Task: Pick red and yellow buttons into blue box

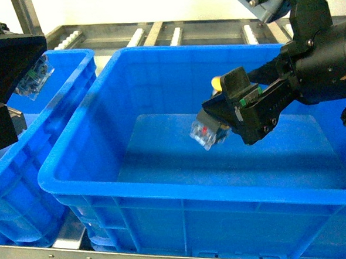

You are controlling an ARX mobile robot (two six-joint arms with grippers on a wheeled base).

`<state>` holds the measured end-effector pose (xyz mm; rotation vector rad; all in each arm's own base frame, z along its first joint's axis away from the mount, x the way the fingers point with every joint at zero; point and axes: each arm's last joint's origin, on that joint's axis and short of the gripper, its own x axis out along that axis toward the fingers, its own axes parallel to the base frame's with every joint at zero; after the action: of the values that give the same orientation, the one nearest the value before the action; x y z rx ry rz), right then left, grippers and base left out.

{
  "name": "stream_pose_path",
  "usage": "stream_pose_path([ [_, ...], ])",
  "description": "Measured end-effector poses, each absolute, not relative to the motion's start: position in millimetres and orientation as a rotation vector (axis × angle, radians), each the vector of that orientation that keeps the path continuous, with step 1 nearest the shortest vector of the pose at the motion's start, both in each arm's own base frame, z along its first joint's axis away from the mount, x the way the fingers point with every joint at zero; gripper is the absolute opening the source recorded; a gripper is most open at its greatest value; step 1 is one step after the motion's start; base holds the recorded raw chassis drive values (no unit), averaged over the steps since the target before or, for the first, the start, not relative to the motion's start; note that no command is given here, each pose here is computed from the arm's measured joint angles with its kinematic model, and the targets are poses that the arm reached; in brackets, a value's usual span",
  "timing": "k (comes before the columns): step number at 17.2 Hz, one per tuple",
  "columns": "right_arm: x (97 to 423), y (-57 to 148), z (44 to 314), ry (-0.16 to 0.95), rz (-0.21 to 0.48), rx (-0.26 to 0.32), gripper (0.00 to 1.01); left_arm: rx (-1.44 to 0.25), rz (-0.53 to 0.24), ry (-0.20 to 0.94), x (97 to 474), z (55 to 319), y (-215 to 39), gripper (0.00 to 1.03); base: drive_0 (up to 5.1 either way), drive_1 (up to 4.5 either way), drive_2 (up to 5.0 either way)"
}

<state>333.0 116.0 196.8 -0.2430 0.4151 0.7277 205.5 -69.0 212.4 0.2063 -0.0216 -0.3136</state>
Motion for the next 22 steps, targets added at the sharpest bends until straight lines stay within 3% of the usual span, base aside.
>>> stream_pose_path([
  [2, 336.0, 117.1, 182.1, 0.488, 0.731, -0.265, 0.98, 0.206, -0.309, -0.021, 205.6, 212.4, -68.6, 0.24, 0.0, 0.00, 0.0],
  [13, 336.6, 116.8, 182.6, 0.479, 0.732, -0.273, 0.98, 0.209, -0.313, -0.015, 207.8, 211.5, -69.6, 0.24, 0.0, 0.00, 0.0],
  [17, 336.5, 117.1, 182.6, 0.478, 0.732, -0.273, 0.98, 0.250, -0.350, 0.007, 265.5, 221.0, -88.9, 0.24, 0.0, 0.00, 0.0],
  [22, 336.7, 116.6, 182.6, 0.478, 0.731, -0.273, 0.98, 0.328, -0.411, 0.164, 300.4, 188.8, -123.5, 0.24, 0.0, 0.00, 0.0],
])
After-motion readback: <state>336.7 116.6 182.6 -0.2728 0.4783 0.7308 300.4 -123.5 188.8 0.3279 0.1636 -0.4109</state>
